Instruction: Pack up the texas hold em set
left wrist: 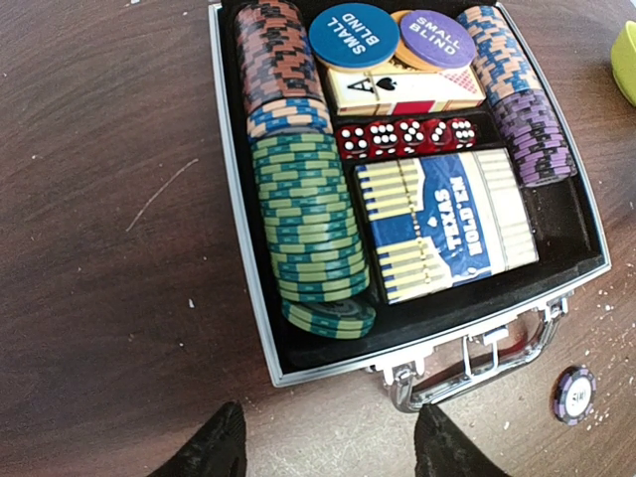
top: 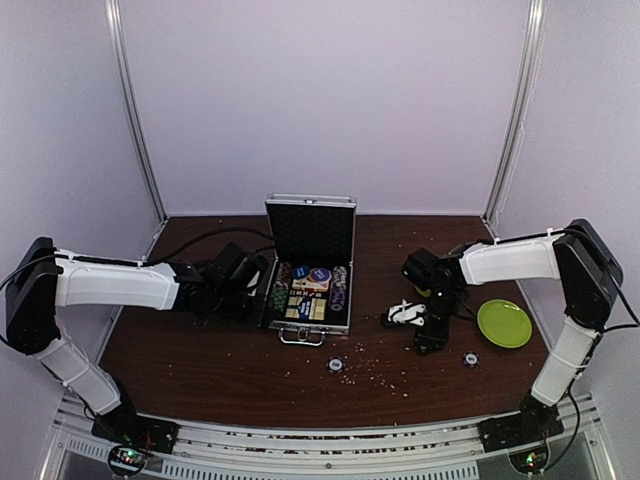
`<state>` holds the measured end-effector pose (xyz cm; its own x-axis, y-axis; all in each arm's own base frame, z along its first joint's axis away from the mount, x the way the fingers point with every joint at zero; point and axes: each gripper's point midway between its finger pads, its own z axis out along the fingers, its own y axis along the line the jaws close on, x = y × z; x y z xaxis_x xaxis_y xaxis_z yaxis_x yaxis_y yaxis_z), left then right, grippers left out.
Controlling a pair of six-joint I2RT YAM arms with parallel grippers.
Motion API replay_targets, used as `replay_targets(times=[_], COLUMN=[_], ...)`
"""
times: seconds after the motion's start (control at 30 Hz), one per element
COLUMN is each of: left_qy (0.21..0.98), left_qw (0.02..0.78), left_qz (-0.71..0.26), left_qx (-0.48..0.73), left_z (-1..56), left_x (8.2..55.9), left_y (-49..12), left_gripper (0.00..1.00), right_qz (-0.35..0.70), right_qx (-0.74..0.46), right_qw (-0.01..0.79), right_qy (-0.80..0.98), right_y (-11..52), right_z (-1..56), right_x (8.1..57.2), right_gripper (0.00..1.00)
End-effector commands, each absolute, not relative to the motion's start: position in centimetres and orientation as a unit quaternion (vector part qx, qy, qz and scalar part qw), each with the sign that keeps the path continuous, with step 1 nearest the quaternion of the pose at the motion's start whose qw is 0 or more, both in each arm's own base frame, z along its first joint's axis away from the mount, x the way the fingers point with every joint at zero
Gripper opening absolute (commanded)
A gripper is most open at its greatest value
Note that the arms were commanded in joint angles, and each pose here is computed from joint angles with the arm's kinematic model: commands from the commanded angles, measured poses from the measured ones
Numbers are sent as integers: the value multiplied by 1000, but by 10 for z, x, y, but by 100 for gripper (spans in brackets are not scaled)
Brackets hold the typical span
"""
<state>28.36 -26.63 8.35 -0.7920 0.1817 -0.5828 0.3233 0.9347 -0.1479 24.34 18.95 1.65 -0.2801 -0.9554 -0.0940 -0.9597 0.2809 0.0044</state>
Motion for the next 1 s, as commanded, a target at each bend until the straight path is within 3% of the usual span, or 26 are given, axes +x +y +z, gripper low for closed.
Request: replay_targets(times=[0.0, 0.6, 0.97], left_qy=[936, 937, 937], left_qw=[304, 306, 310], left_qz=[-128, -125, -121], left_qx=[124, 117, 109], left_z=[88, 87, 88], left_x=[288, 287, 285], left_y=[-268, -264, -258], left_gripper=[60, 59, 59], right_qz=[15, 21, 27], right_qx=[-605, -603, -632], right_qw=[27, 10, 82], right_qy=[795, 797, 770], right_y=[188, 194, 259], right_z=[4, 4, 62], right_x=[238, 231, 253], right_gripper=[52, 37, 37])
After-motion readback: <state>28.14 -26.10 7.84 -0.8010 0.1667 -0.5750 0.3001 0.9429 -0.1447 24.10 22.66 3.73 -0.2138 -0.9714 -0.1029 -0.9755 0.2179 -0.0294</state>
